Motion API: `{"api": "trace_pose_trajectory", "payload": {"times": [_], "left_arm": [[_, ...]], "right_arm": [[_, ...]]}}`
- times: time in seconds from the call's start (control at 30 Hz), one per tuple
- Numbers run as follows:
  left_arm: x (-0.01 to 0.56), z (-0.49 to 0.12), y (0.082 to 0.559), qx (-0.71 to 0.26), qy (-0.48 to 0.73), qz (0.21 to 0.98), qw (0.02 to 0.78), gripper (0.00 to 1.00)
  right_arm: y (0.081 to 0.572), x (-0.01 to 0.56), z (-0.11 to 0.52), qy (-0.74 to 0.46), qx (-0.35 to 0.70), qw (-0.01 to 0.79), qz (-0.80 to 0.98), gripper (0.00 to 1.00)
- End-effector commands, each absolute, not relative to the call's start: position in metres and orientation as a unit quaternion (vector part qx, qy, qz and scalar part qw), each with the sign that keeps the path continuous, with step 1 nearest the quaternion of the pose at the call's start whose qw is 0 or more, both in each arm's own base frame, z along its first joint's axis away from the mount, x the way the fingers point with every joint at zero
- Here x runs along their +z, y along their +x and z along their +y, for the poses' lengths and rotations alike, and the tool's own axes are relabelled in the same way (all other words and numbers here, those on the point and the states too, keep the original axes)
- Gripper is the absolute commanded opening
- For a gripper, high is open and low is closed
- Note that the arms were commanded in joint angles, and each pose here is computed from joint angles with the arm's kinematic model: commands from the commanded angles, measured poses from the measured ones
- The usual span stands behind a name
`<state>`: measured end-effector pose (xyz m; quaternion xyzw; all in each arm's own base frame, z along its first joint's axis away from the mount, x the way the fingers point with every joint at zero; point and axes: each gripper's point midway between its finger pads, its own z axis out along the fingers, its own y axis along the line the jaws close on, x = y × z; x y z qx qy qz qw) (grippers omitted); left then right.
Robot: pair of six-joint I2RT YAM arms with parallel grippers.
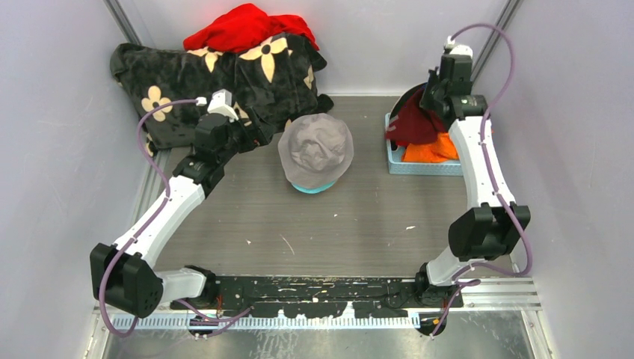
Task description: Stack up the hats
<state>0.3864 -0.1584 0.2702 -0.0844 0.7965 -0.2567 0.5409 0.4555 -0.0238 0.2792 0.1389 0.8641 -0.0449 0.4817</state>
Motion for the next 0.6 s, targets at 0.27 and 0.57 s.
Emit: {"api": "trace_pose_trajectory", "payload": {"times": [0.27, 0.57], "left_arm": [[0.316, -0.151, 0.381, -0.256, -0.081, 0.768, 0.582, 0.91], [0.321, -0.148, 0.38, -0.252, -0.08, 0.766, 0.586, 0.91]], "right_arm": [[0.458, 0.419, 0.068, 0.019, 0.209, 0.559, 0.802, 0.01], [0.461, 0.429, 0.111, -0.037, 0.33, 0.536, 0.776, 0.01]]}}
